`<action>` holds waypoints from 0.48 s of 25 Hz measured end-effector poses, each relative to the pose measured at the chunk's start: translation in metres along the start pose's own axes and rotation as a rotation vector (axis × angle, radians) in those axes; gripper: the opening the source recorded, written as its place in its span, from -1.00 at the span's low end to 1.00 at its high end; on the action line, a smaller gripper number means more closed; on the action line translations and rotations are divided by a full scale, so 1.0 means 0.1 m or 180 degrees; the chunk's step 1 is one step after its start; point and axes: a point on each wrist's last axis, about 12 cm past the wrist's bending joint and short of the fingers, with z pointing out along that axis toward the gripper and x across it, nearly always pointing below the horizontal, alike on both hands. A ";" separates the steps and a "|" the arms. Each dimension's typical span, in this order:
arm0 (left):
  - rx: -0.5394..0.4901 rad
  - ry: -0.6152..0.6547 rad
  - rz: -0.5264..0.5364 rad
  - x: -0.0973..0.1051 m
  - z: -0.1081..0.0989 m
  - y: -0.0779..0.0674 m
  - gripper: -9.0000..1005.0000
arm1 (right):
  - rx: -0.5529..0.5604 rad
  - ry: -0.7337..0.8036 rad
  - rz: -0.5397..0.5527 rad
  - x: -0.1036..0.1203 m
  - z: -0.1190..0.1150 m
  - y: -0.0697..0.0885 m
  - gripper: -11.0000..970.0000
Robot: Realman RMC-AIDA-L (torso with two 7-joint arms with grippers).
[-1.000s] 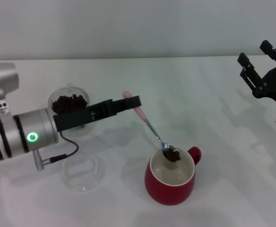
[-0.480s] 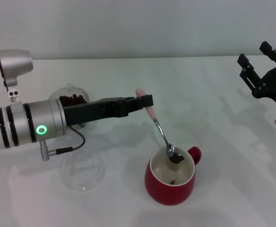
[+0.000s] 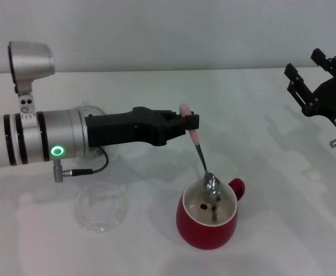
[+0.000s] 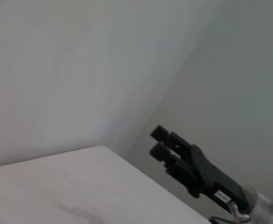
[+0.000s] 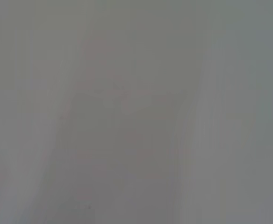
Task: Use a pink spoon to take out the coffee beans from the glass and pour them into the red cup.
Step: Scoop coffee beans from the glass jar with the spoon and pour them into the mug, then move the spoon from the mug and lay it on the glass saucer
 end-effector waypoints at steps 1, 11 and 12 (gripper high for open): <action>0.0005 0.0001 0.0023 -0.01 0.01 0.00 -0.73 | 0.0000 0.0002 0.0000 0.00 0.00 0.00 0.23; 0.0017 -0.0317 0.0017 -0.15 -0.13 -0.02 -0.73 | 0.0001 0.0005 -0.0002 0.00 0.00 0.00 0.23; 0.0010 -0.0370 0.0001 -0.16 -0.18 -0.03 -0.73 | 0.0001 0.0006 -0.0004 0.00 0.00 0.00 0.23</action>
